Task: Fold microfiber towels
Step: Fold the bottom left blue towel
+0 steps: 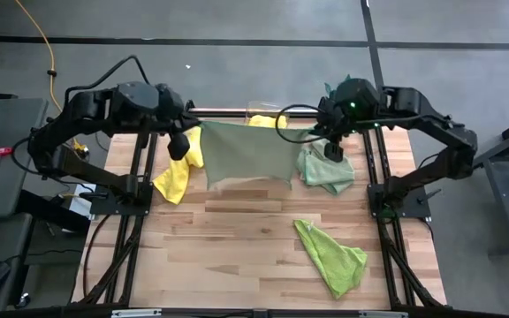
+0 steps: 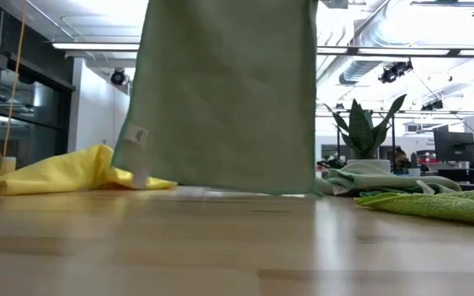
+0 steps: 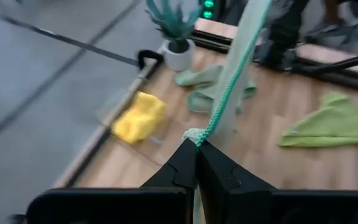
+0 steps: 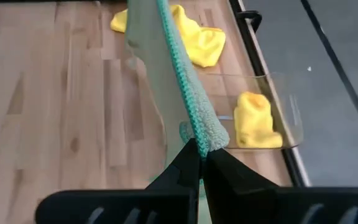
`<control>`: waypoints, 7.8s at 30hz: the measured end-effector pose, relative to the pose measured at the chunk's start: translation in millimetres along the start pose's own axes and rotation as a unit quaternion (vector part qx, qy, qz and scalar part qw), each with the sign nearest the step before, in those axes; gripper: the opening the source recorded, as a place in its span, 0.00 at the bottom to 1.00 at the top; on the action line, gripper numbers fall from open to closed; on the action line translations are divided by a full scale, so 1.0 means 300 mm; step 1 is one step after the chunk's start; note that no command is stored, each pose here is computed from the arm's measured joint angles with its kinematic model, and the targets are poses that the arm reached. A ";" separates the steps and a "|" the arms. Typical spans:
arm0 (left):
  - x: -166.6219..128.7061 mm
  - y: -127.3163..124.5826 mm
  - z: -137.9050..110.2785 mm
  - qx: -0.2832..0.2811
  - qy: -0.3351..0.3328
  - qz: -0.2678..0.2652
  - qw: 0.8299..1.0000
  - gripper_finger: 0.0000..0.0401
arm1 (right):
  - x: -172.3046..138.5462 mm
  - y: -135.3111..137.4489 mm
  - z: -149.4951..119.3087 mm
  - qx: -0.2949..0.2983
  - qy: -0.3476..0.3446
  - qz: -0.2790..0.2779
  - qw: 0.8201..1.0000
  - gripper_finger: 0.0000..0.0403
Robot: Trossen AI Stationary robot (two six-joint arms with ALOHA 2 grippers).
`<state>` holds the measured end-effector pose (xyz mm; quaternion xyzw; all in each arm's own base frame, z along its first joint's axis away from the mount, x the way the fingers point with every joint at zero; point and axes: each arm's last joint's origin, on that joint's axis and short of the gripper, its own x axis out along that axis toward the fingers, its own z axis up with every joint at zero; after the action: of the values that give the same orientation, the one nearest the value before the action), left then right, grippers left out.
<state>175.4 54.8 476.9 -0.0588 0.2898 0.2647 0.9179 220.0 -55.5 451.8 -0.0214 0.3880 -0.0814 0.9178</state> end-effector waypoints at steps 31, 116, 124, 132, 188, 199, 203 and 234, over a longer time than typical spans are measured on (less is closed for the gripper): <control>0.256 -0.410 -0.669 -0.023 0.276 -0.214 0.937 0.00 | 0.504 0.553 -0.259 0.167 0.092 0.219 0.957 0.00; 0.278 -0.475 -0.944 -0.276 0.255 -0.089 0.922 0.00 | 0.679 0.645 -0.412 0.508 0.197 0.148 0.825 0.00; 0.236 -0.529 -0.951 -0.283 0.331 -0.183 0.881 0.00 | 0.662 0.698 -0.408 0.475 0.249 0.242 0.809 0.00; 0.207 -0.574 -0.921 -0.290 0.389 -0.296 0.823 0.00 | 0.661 0.745 -0.398 0.426 0.286 0.346 0.786 0.00; 0.340 -0.427 -0.947 -0.305 0.268 0.003 0.914 0.00 | 0.767 0.593 -0.455 0.507 0.185 0.042 0.841 0.00; 0.340 -0.422 -0.949 -0.310 0.266 0.014 0.913 0.00 | 0.769 0.588 -0.453 0.510 0.164 0.023 0.844 0.00; 0.340 -0.418 -0.950 -0.307 0.259 0.021 0.916 0.02 | 0.769 0.587 -0.452 0.509 0.158 0.018 0.846 0.01; 0.197 -0.536 -0.980 0.008 0.213 -0.235 0.948 0.34 | 0.575 0.730 -0.422 0.242 0.071 0.145 0.957 0.47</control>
<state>152.6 -132.6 193.7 -0.1733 0.4585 0.0203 0.8714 276.8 134.8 218.6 0.2633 0.4197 -0.0406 0.8677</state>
